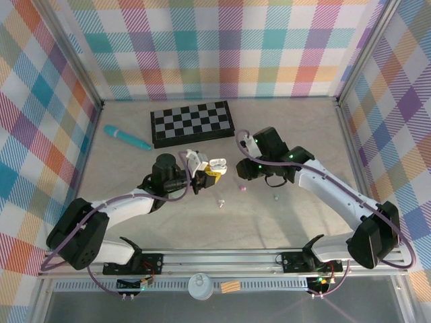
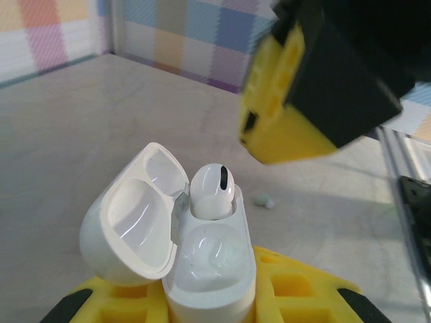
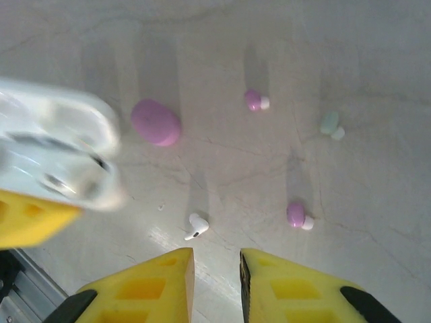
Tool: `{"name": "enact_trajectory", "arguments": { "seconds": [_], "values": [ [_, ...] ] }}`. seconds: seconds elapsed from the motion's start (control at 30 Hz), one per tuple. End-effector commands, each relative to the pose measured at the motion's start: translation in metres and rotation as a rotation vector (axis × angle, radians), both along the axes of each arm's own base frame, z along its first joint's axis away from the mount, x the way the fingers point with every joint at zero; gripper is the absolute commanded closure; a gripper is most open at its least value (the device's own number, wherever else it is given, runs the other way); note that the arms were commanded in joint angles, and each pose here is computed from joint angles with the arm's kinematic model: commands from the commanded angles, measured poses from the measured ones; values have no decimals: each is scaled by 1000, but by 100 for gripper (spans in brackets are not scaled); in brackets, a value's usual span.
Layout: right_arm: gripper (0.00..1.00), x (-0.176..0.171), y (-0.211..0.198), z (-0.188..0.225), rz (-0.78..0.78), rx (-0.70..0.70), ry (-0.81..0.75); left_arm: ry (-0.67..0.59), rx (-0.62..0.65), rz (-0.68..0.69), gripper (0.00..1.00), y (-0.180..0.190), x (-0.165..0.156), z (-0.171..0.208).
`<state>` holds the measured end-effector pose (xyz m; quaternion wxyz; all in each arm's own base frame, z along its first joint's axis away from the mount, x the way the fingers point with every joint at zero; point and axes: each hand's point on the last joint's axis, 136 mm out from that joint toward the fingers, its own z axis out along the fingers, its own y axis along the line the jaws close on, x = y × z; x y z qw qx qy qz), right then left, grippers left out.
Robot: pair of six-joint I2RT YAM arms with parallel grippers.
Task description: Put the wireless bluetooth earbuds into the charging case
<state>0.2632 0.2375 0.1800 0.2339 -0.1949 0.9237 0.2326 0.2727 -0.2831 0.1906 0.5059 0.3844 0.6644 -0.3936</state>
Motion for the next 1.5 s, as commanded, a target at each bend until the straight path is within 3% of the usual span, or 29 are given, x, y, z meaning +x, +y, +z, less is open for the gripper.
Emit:
{"name": "enact_trajectory", "arguments": {
  "seconds": [0.0, 0.17, 0.3, 0.43, 0.63, 0.93, 1.47],
  "values": [
    [74, -4, 4, -4, -56, 102, 45, -57, 2, 124, 99, 22, 14, 9],
    [70, -16, 21, -48, -93, 166, 266, -99, -7, 218, 99, 47, 16, 16],
    [66, -27, 31, -84, -145, 91, 491, -108, 26, 230, 99, 55, 8, 18],
    [64, -34, 43, -104, -181, 47, 601, -131, 31, 242, 98, 60, 2, 22],
    [63, -37, 59, -127, -186, -53, 680, -141, 34, 203, 99, 58, -5, 23],
    [60, -34, 59, -145, -175, -240, 678, -161, 48, 218, 98, 66, -15, 20],
    [61, -41, 75, -157, -139, -306, 701, -194, 52, 190, 98, 66, -23, 22]
  ]
}}
